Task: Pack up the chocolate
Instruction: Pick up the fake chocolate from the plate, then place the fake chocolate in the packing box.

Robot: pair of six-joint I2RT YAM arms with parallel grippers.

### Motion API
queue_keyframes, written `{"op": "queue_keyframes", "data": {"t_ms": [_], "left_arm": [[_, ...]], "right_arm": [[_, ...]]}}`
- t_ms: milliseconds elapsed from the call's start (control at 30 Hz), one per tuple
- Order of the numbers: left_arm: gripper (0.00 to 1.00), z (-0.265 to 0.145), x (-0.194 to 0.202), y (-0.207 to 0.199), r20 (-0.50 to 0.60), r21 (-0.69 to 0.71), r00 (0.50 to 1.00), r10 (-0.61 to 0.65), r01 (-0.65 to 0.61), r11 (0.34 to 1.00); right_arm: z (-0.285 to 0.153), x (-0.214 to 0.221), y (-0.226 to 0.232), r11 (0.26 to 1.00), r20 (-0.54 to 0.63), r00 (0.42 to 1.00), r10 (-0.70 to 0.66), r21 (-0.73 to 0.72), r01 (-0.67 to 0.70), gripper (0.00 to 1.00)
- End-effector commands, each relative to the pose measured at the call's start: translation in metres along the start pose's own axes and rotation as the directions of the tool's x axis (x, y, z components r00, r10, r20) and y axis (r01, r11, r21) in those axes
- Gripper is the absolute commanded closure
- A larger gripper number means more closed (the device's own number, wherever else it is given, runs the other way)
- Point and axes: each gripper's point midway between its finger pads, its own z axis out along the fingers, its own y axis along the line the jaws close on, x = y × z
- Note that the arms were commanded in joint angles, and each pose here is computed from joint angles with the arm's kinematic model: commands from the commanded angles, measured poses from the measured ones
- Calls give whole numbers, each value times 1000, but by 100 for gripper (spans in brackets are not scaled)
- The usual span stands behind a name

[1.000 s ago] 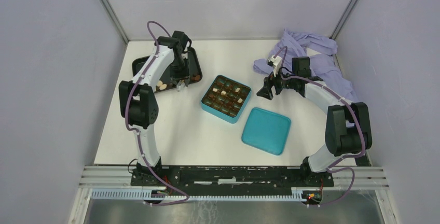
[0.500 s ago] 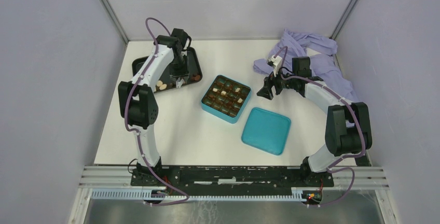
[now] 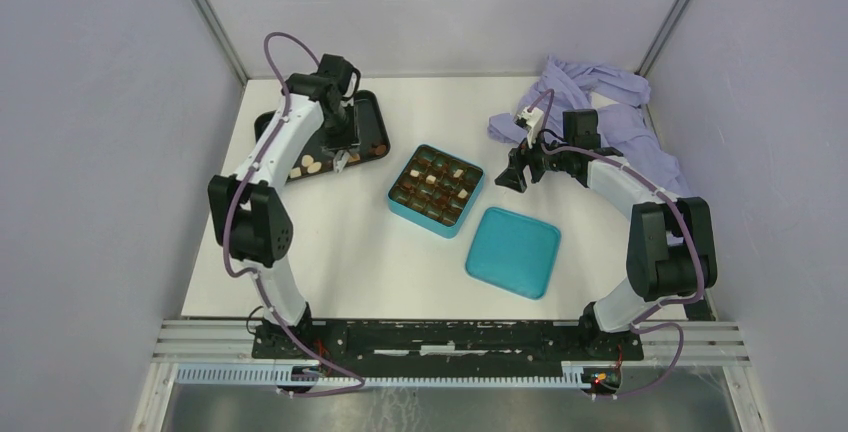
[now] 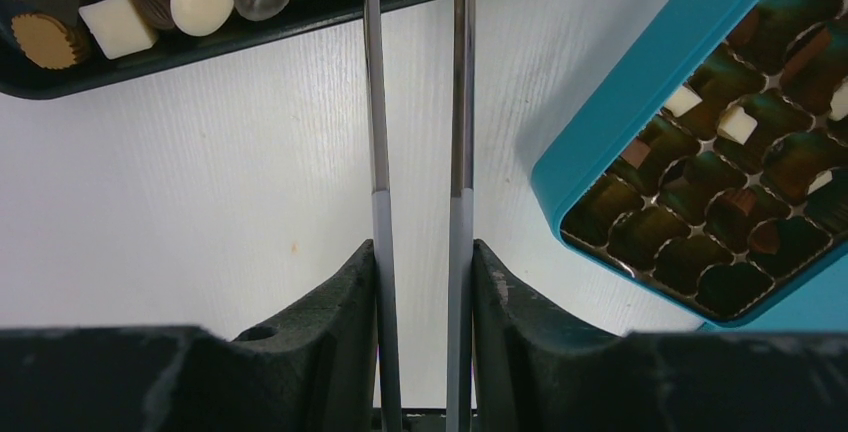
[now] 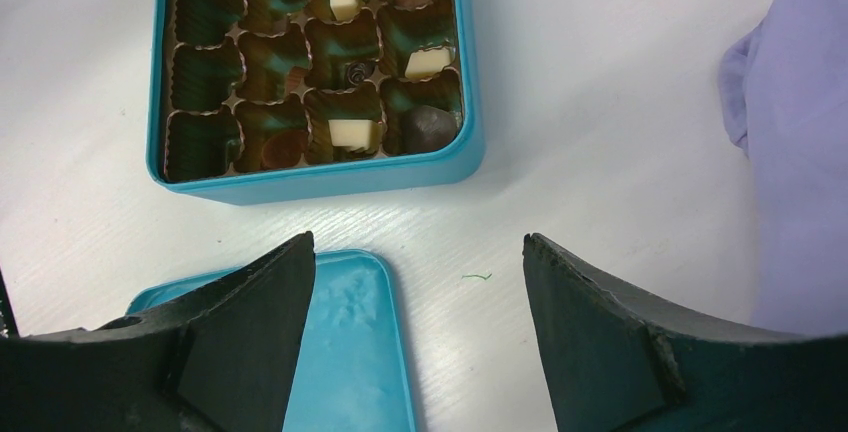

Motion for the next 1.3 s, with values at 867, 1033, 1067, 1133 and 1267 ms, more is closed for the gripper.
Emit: {"op": "queue_keyframes", "data": {"t_ms": [867, 1033, 1067, 1133, 1267], "left_arm": [[96, -106, 109, -83, 23, 463, 998, 52, -56, 885], [96, -104, 130, -85, -15, 439, 997, 79, -65, 896], [96, -104, 132, -85, -16, 431, 996, 82, -67, 900], [96, -101, 134, -83, -20, 406, 996, 91, -75, 911], [95, -92, 137, -82, -37, 377, 993, 108, -86, 922]], "right_arm": [[-3, -13, 0, 999, 27, 999, -37, -11, 37, 18], [-2, -13, 1, 999, 27, 999, -34, -15, 34, 18], [-2, -13, 2, 999, 27, 999, -34, -16, 34, 18], [-2, -12, 2, 999, 27, 999, -32, -16, 33, 18], [-2, -11, 2, 999, 26, 999, -30, -16, 30, 18]]}}
